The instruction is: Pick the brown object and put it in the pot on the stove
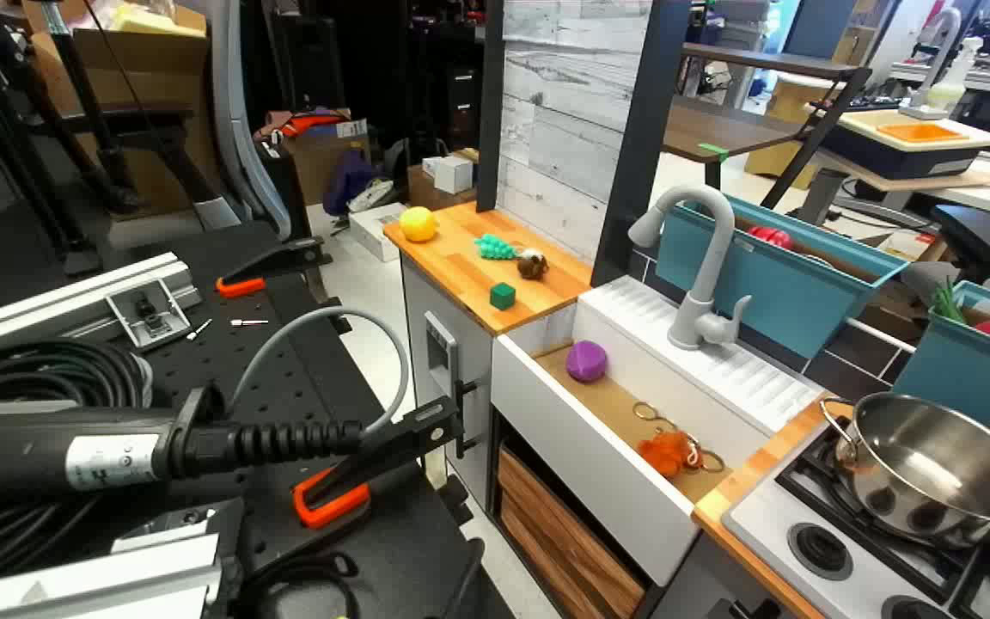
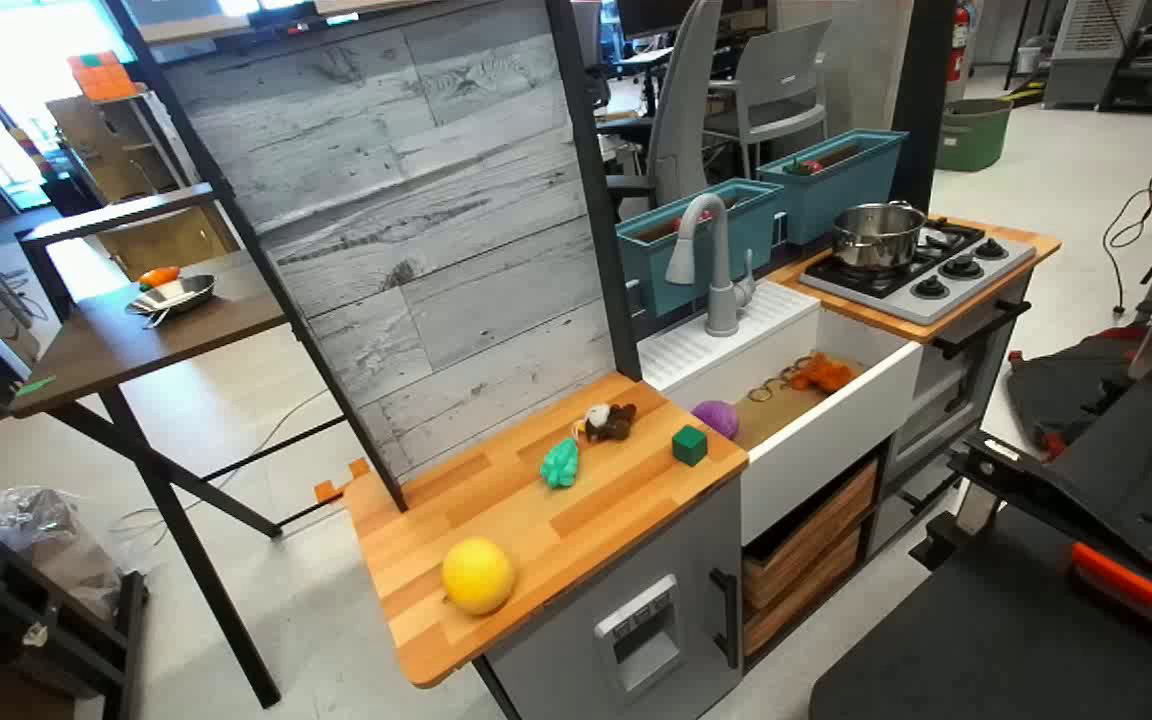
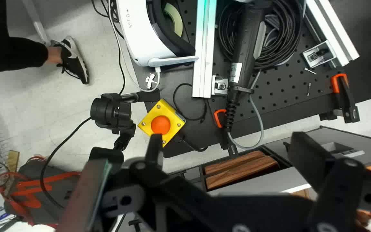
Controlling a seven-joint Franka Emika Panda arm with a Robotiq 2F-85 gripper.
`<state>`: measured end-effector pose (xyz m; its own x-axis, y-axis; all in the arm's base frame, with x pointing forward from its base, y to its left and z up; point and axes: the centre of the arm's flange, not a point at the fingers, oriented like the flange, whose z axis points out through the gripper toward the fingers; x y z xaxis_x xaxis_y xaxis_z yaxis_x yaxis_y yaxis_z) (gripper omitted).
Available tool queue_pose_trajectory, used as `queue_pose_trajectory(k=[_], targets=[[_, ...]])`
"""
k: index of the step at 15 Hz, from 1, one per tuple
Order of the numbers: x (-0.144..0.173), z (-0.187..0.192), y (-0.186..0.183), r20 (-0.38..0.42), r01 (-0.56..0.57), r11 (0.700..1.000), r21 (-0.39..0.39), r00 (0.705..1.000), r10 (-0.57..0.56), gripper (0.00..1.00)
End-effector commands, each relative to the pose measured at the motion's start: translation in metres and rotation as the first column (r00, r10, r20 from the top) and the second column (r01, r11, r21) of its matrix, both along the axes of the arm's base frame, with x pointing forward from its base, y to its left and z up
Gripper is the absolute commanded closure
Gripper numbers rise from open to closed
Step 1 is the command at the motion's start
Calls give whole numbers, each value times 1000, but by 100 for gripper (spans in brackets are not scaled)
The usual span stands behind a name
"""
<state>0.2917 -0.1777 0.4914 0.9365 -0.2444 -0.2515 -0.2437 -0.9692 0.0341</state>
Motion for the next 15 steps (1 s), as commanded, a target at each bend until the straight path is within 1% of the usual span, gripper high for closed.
queue_pose_trajectory(k=[1,11,13,15], targets=[[0,0,0,1,0,1000,0,1000,0,0],[0,0,0,1,0,1000,0,1000,0,0],[20,-11,8,12,-13,1000,-7,1000,14,0],[56,-32,12,36,-24,999,-36,999,26,0]])
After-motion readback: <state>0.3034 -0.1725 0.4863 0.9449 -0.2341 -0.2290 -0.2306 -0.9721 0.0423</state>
